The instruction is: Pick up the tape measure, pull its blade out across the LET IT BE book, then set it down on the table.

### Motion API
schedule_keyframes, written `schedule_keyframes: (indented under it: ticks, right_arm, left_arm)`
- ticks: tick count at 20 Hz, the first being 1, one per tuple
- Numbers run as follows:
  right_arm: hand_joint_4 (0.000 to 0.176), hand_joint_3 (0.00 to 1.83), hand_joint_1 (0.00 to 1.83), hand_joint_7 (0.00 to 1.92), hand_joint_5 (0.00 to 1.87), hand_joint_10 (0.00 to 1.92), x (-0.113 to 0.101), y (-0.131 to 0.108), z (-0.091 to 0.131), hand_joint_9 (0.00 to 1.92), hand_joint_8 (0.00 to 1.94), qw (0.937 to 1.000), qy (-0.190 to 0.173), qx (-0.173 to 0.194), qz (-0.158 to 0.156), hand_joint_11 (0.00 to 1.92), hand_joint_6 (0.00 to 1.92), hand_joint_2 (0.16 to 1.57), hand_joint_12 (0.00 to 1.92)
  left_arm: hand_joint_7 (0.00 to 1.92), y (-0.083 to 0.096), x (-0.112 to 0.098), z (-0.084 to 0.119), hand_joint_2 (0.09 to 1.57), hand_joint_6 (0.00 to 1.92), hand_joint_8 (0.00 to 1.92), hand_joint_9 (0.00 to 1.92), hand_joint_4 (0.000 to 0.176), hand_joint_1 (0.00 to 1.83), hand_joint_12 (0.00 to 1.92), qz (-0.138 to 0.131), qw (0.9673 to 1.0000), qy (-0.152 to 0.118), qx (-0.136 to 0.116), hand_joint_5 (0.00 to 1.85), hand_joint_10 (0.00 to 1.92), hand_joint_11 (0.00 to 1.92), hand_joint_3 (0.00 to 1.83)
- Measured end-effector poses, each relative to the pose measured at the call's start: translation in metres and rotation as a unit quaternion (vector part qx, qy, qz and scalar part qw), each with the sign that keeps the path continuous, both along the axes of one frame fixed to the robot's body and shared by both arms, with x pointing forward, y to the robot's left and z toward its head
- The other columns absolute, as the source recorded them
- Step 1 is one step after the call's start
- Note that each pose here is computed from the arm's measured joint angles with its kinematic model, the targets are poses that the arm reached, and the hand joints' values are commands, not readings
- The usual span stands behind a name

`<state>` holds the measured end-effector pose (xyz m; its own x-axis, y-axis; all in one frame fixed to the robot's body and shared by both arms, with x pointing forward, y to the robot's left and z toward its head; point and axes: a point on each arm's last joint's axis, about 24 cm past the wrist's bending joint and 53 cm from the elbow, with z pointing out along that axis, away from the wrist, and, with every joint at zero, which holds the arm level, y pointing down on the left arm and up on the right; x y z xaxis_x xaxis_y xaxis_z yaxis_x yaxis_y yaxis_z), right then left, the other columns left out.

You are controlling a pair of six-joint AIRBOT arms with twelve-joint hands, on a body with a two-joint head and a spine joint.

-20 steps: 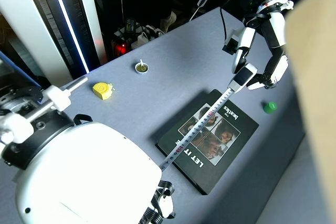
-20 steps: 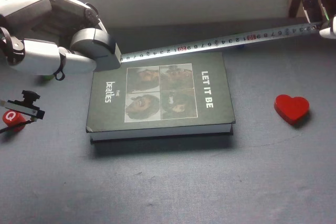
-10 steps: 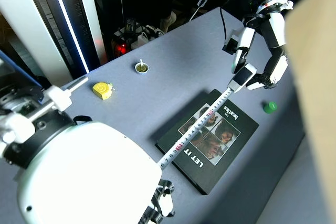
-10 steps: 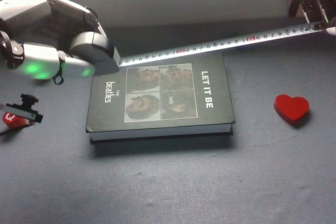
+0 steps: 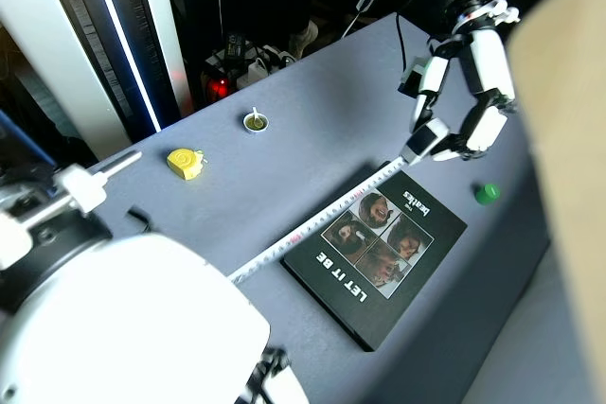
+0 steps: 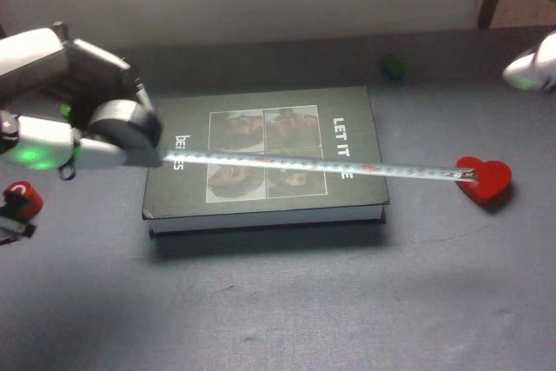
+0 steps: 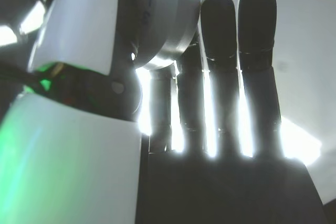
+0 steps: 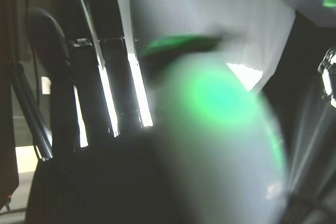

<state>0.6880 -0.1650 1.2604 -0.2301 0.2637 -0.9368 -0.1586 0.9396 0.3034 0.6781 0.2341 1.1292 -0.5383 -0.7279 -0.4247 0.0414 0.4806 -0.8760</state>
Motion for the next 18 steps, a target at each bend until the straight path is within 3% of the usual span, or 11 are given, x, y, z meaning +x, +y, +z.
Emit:
schedule_keyframes:
  ticks: [2, 4, 10, 15, 18]
  right_arm:
    - [0.041, 0.00, 0.46, 0.22, 0.24, 0.00, -0.009, 0.014, -0.007, 0.21, 0.00, 0.9998, 0.007, -0.003, 0.018, 0.00, 0.00, 0.98, 0.61]
    - [0.049, 0.00, 0.42, 0.21, 0.22, 0.00, -0.020, 0.029, -0.006, 0.20, 0.00, 0.9994, 0.007, -0.001, 0.035, 0.00, 0.00, 0.97, 0.62]
    - [0.091, 0.00, 0.06, 0.10, 0.07, 0.00, -0.063, 0.071, -0.018, 0.09, 0.00, 0.9964, 0.037, 0.033, 0.068, 0.00, 0.00, 1.02, 0.46]
    - [0.093, 0.00, 0.03, 0.07, 0.04, 0.00, -0.086, 0.101, -0.003, 0.07, 0.00, 0.9930, 0.002, 0.051, 0.106, 0.00, 0.00, 1.02, 0.42]
    - [0.093, 0.00, 0.03, 0.08, 0.04, 0.00, -0.093, 0.105, -0.018, 0.07, 0.00, 0.9922, 0.021, 0.055, 0.110, 0.00, 0.00, 1.02, 0.41]
  left_arm:
    - [0.94, 0.010, 0.000, -0.006, 1.15, 1.00, 1.08, 0.88, 0.000, 1.37, 1.25, 0.006, 0.9999, 0.006, 0.006, 0.83, 1.36, 0.78, 0.00]
    - [0.94, 0.020, -0.001, -0.012, 1.15, 1.00, 1.08, 0.88, 0.000, 1.37, 1.24, 0.012, 0.9998, 0.010, 0.012, 0.83, 1.36, 0.78, 0.00]
    - [0.94, 0.042, 0.000, -0.022, 1.14, 1.00, 1.07, 0.86, 0.000, 1.37, 1.26, 0.038, 0.9990, 0.022, 0.013, 0.84, 1.36, 0.78, 0.00]
    - [0.94, 0.048, 0.004, -0.028, 1.15, 1.01, 1.08, 0.85, 0.000, 1.37, 1.28, 0.066, 0.9972, 0.031, -0.019, 0.84, 1.37, 0.77, 0.00]
    - [0.94, 0.053, 0.002, -0.039, 1.15, 1.01, 1.08, 0.86, 0.000, 1.37, 1.25, 0.067, 0.9970, 0.038, -0.012, 0.84, 1.36, 0.79, 0.00]
